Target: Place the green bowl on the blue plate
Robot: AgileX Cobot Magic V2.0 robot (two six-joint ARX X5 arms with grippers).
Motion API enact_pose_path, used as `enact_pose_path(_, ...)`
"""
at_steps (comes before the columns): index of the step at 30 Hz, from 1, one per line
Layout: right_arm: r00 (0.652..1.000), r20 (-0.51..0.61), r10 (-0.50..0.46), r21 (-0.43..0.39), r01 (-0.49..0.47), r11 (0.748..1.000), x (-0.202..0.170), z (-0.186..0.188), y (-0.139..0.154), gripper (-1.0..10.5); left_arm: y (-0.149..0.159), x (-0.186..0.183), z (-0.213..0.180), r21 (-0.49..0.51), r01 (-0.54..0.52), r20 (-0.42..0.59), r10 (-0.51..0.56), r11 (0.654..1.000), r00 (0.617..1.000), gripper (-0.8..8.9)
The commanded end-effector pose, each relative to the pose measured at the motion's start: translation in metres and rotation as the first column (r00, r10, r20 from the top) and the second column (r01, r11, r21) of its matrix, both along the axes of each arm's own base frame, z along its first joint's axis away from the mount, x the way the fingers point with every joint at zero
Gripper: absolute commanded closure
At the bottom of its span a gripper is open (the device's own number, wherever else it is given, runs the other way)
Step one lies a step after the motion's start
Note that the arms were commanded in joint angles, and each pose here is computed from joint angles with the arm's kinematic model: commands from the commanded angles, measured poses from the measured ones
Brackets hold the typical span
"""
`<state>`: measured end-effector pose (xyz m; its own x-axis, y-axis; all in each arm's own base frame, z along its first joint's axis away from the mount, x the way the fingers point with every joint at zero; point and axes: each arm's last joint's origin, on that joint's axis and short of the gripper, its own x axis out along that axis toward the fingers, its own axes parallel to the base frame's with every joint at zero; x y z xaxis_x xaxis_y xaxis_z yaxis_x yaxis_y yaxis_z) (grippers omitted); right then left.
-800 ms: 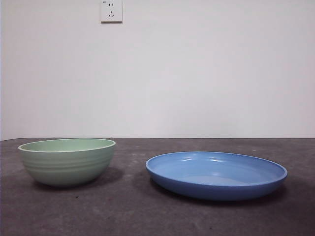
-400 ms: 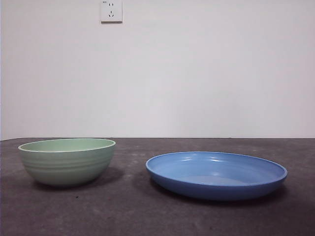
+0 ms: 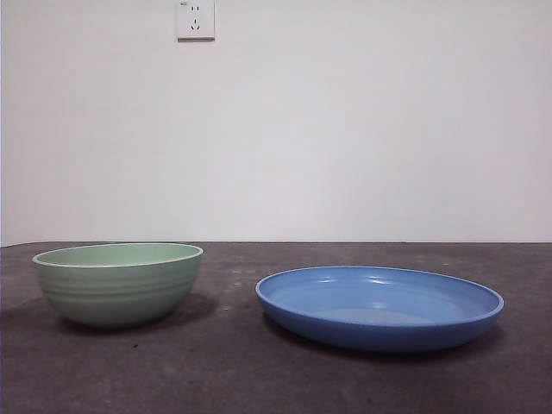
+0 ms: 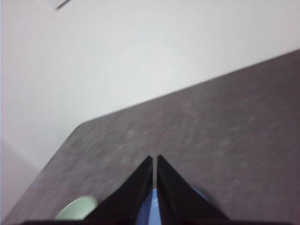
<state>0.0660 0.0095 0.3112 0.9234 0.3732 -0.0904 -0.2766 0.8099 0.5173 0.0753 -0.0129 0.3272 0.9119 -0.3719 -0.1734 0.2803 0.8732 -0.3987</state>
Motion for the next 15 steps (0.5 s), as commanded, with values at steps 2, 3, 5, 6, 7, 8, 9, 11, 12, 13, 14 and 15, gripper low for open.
enact_pose_path(2,0.996,-0.038,0.081,-0.019,-0.082,0.996,0.0,0.022,0.002,9.3,-0.003,0.0,0.028,-0.024,0.092,-0.043,-0.093,0.995,0.995,7.96)
enact_pose_path(3,0.993,-0.053,0.106,-0.028,-0.107,0.994,0.001,0.027,0.003,9.4,-0.003,0.001,0.033,-0.025,0.112,-0.058,-0.113,0.993,0.992,7.96)
enact_pose_path(5,0.985,-0.082,0.154,-0.043,-0.158,0.986,0.004,0.035,0.004,9.4,-0.004,0.005,0.042,-0.019,0.145,-0.087,-0.146,0.989,0.985,7.96)
enact_pose_path(6,0.979,-0.098,0.178,-0.051,-0.183,0.982,0.006,0.039,0.004,9.3,-0.005,0.007,0.047,-0.011,0.169,-0.101,-0.169,0.986,0.98,7.96)
enact_pose_path(7,0.974,-0.112,0.198,-0.06,-0.206,0.977,0.008,0.043,0.004,9.3,-0.006,0.01,0.051,0.0,0.195,-0.114,-0.194,0.981,0.974,7.96)
enact_pose_path(8,0.97,-0.12,0.21,-0.067,-0.219,0.974,0.01,0.045,0.005,9.3,-0.006,0.013,0.054,0.008,0.22,-0.128,-0.217,0.975,0.968,7.96)
enact_pose_path(9,0.963,-0.131,0.234,-0.077,-0.245,0.966,0.012,0.048,0.005,9.3,-0.007,0.016,0.057,0.015,0.245,-0.142,-0.241,0.969,0.96,7.96)
enact_pose_path(11,0.951,-0.151,0.269,-0.085,-0.283,0.955,0.017,0.053,0.008,9.3,-0.009,0.022,0.062,0.028,0.289,-0.171,-0.281,0.957,0.944,7.96)
enact_pose_path(12,0.944,-0.163,0.288,-0.091,-0.305,0.948,0.019,0.055,0.009,9.3,-0.01,0.026,0.064,0.033,0.309,-0.187,-0.298,0.951,0.936,7.96)
enact_pose_path(13,0.936,-0.174,0.306,-0.099,-0.326,0.94,0.021,0.056,0.011,9.3,-0.011,0.028,0.066,0.04,0.324,-0.198,-0.311,0.945,0.93,7.96)
enact_pose_path(14,0.924,-0.189,0.333,-0.114,-0.357,0.927,0.024,0.057,0.013,9.3,-0.012,0.031,0.067,0.049,0.342,-0.212,-0.325,0.938,0.922,7.96)
enact_pose_path(15,0.912,-0.205,0.355,-0.122,-0.384,0.915,0.026,0.058,0.015,9.3,-0.014,0.034,0.068,0.056,0.361,-0.225,-0.34,0.931,0.913,7.96)
